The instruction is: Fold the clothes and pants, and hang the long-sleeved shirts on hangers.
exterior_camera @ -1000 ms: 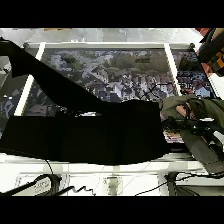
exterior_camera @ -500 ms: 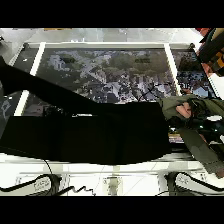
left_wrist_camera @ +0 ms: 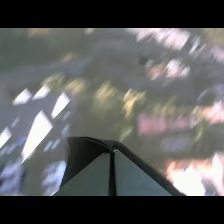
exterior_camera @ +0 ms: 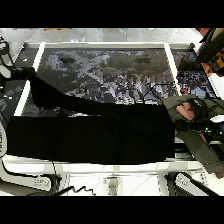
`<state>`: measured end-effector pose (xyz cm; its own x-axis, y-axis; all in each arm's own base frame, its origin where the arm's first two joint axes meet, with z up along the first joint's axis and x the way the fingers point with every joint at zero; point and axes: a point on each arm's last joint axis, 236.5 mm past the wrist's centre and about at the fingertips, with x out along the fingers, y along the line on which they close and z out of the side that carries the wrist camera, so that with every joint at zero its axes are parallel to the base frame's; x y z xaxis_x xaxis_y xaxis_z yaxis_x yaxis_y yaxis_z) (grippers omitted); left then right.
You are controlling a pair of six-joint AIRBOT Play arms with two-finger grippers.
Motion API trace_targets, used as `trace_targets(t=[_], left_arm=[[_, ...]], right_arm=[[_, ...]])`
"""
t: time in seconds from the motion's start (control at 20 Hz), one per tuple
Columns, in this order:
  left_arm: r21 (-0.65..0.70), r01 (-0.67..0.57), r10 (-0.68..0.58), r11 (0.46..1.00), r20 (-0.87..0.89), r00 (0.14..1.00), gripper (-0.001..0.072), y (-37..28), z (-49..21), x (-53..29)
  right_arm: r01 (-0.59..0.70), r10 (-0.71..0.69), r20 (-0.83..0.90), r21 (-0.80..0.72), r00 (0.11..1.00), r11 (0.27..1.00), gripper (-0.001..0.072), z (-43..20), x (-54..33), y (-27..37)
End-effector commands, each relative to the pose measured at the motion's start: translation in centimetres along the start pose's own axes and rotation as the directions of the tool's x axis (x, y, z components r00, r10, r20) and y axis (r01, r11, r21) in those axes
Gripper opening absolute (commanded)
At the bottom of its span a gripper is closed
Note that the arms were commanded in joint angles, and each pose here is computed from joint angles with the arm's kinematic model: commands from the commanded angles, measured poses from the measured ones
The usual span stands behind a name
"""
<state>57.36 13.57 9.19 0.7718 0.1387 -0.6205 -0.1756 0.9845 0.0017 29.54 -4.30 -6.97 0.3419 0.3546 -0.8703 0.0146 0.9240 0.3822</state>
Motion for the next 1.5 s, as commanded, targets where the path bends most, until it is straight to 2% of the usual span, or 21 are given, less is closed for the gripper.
trace_targets(t=[0.0,0.05,0.1,0.15,0.2,0.3,0.35,0.4,0.55,0.65,0.75,1.2,1.4,1.45], left_arm=[[-0.003,0.017,-0.016,1.0,0.152,0.988,0.0017,-1.8,2.5,2.6],[-0.004,0.015,-0.014,1.0,0.158,0.987,0.0077,-1.8,2.4,3.0],[-0.004,0.015,-0.015,1.0,0.143,0.99,0.0305,-1.8,1.9,3.3],[-0.009,0.012,-0.011,1.0,0.119,0.993,0.0677,-1.4,1.4,3.3],[-0.019,0.008,-0.007,1.0,0.078,0.997,0.0693,-0.7,0.5,3.3],[-0.044,-0.008,0.005,0.999,-0.08,0.997,0.0671,1.4,-3.3,2.9],[-0.067,-0.021,0.008,0.998,-0.19,0.982,0.0579,2.9,-6.0,2.5],[-0.094,-0.037,0.009,0.995,-0.285,0.959,0.0518,4.4,-8.5,1.9],[-0.272,-0.073,-0.068,0.96,-0.479,0.875,0.0518,7.7,-14.7,0.1],[-0.415,-0.07,-0.157,0.907,-0.487,0.859,0.0518,8.1,-17.2,0.2],[-0.501,-0.074,-0.199,0.862,-0.469,0.861,0.0518,7.8,-19.3,1.0],[-0.595,-0.05,-0.195,0.802,-0.34,0.92,0.0506,4.0,-20.8,7.8],[-0.583,-0.043,-0.111,0.812,-0.227,0.968,0.0087,5.2,-17.5,8.7],[-0.577,-0.038,-0.109,0.816,-0.217,0.97,0.0012,5.2,-17.0,8.4]], right_arm=[[0.008,-0.008,0.0,0.001,1.0,1.0,0.002,0.0,-0.1,-0.1],[0.008,-0.008,0.002,0.002,1.0,1.0,0.002,0.0,-0.1,-0.1],[0.008,-0.008,0.005,0.002,1.0,1.0,0.002,0.1,-0.1,-0.1],[0.007,-0.008,0.005,0.003,1.0,1.0,0.002,0.1,-0.1,-0.1],[0.007,-0.008,0.005,0.003,1.0,1.0,0.002,0.1,-0.1,-0.1],[0.008,-0.008,0.006,0.003,1.0,1.0,0.002,0.1,-0.1,-0.1],[0.008,-0.008,0.006,0.003,1.0,1.0,0.002,0.1,-0.1,-0.1],[0.008,-0.008,0.006,0.003,1.0,1.0,0.002,0.1,-0.1,-0.1],[0.01,-0.01,0.008,0.003,1.0,1.0,0.0021,0.2,-0.1,-0.2],[0.01,-0.01,0.008,0.003,1.0,1.0,0.0021,0.2,-0.1,-0.2],[0.009,-0.009,0.008,0.003,1.0,1.0,0.0021,0.2,-0.1,-0.2],[0.012,-0.012,0.011,0.016,1.0,1.0,0.002,0.2,-0.1,-0.2],[0.015,-0.015,0.013,0.021,1.0,1.0,0.0021,0.3,-0.1,-0.3],[0.017,-0.017,0.016,0.021,1.0,1.0,0.0021,0.4,-0.1,-0.4]])
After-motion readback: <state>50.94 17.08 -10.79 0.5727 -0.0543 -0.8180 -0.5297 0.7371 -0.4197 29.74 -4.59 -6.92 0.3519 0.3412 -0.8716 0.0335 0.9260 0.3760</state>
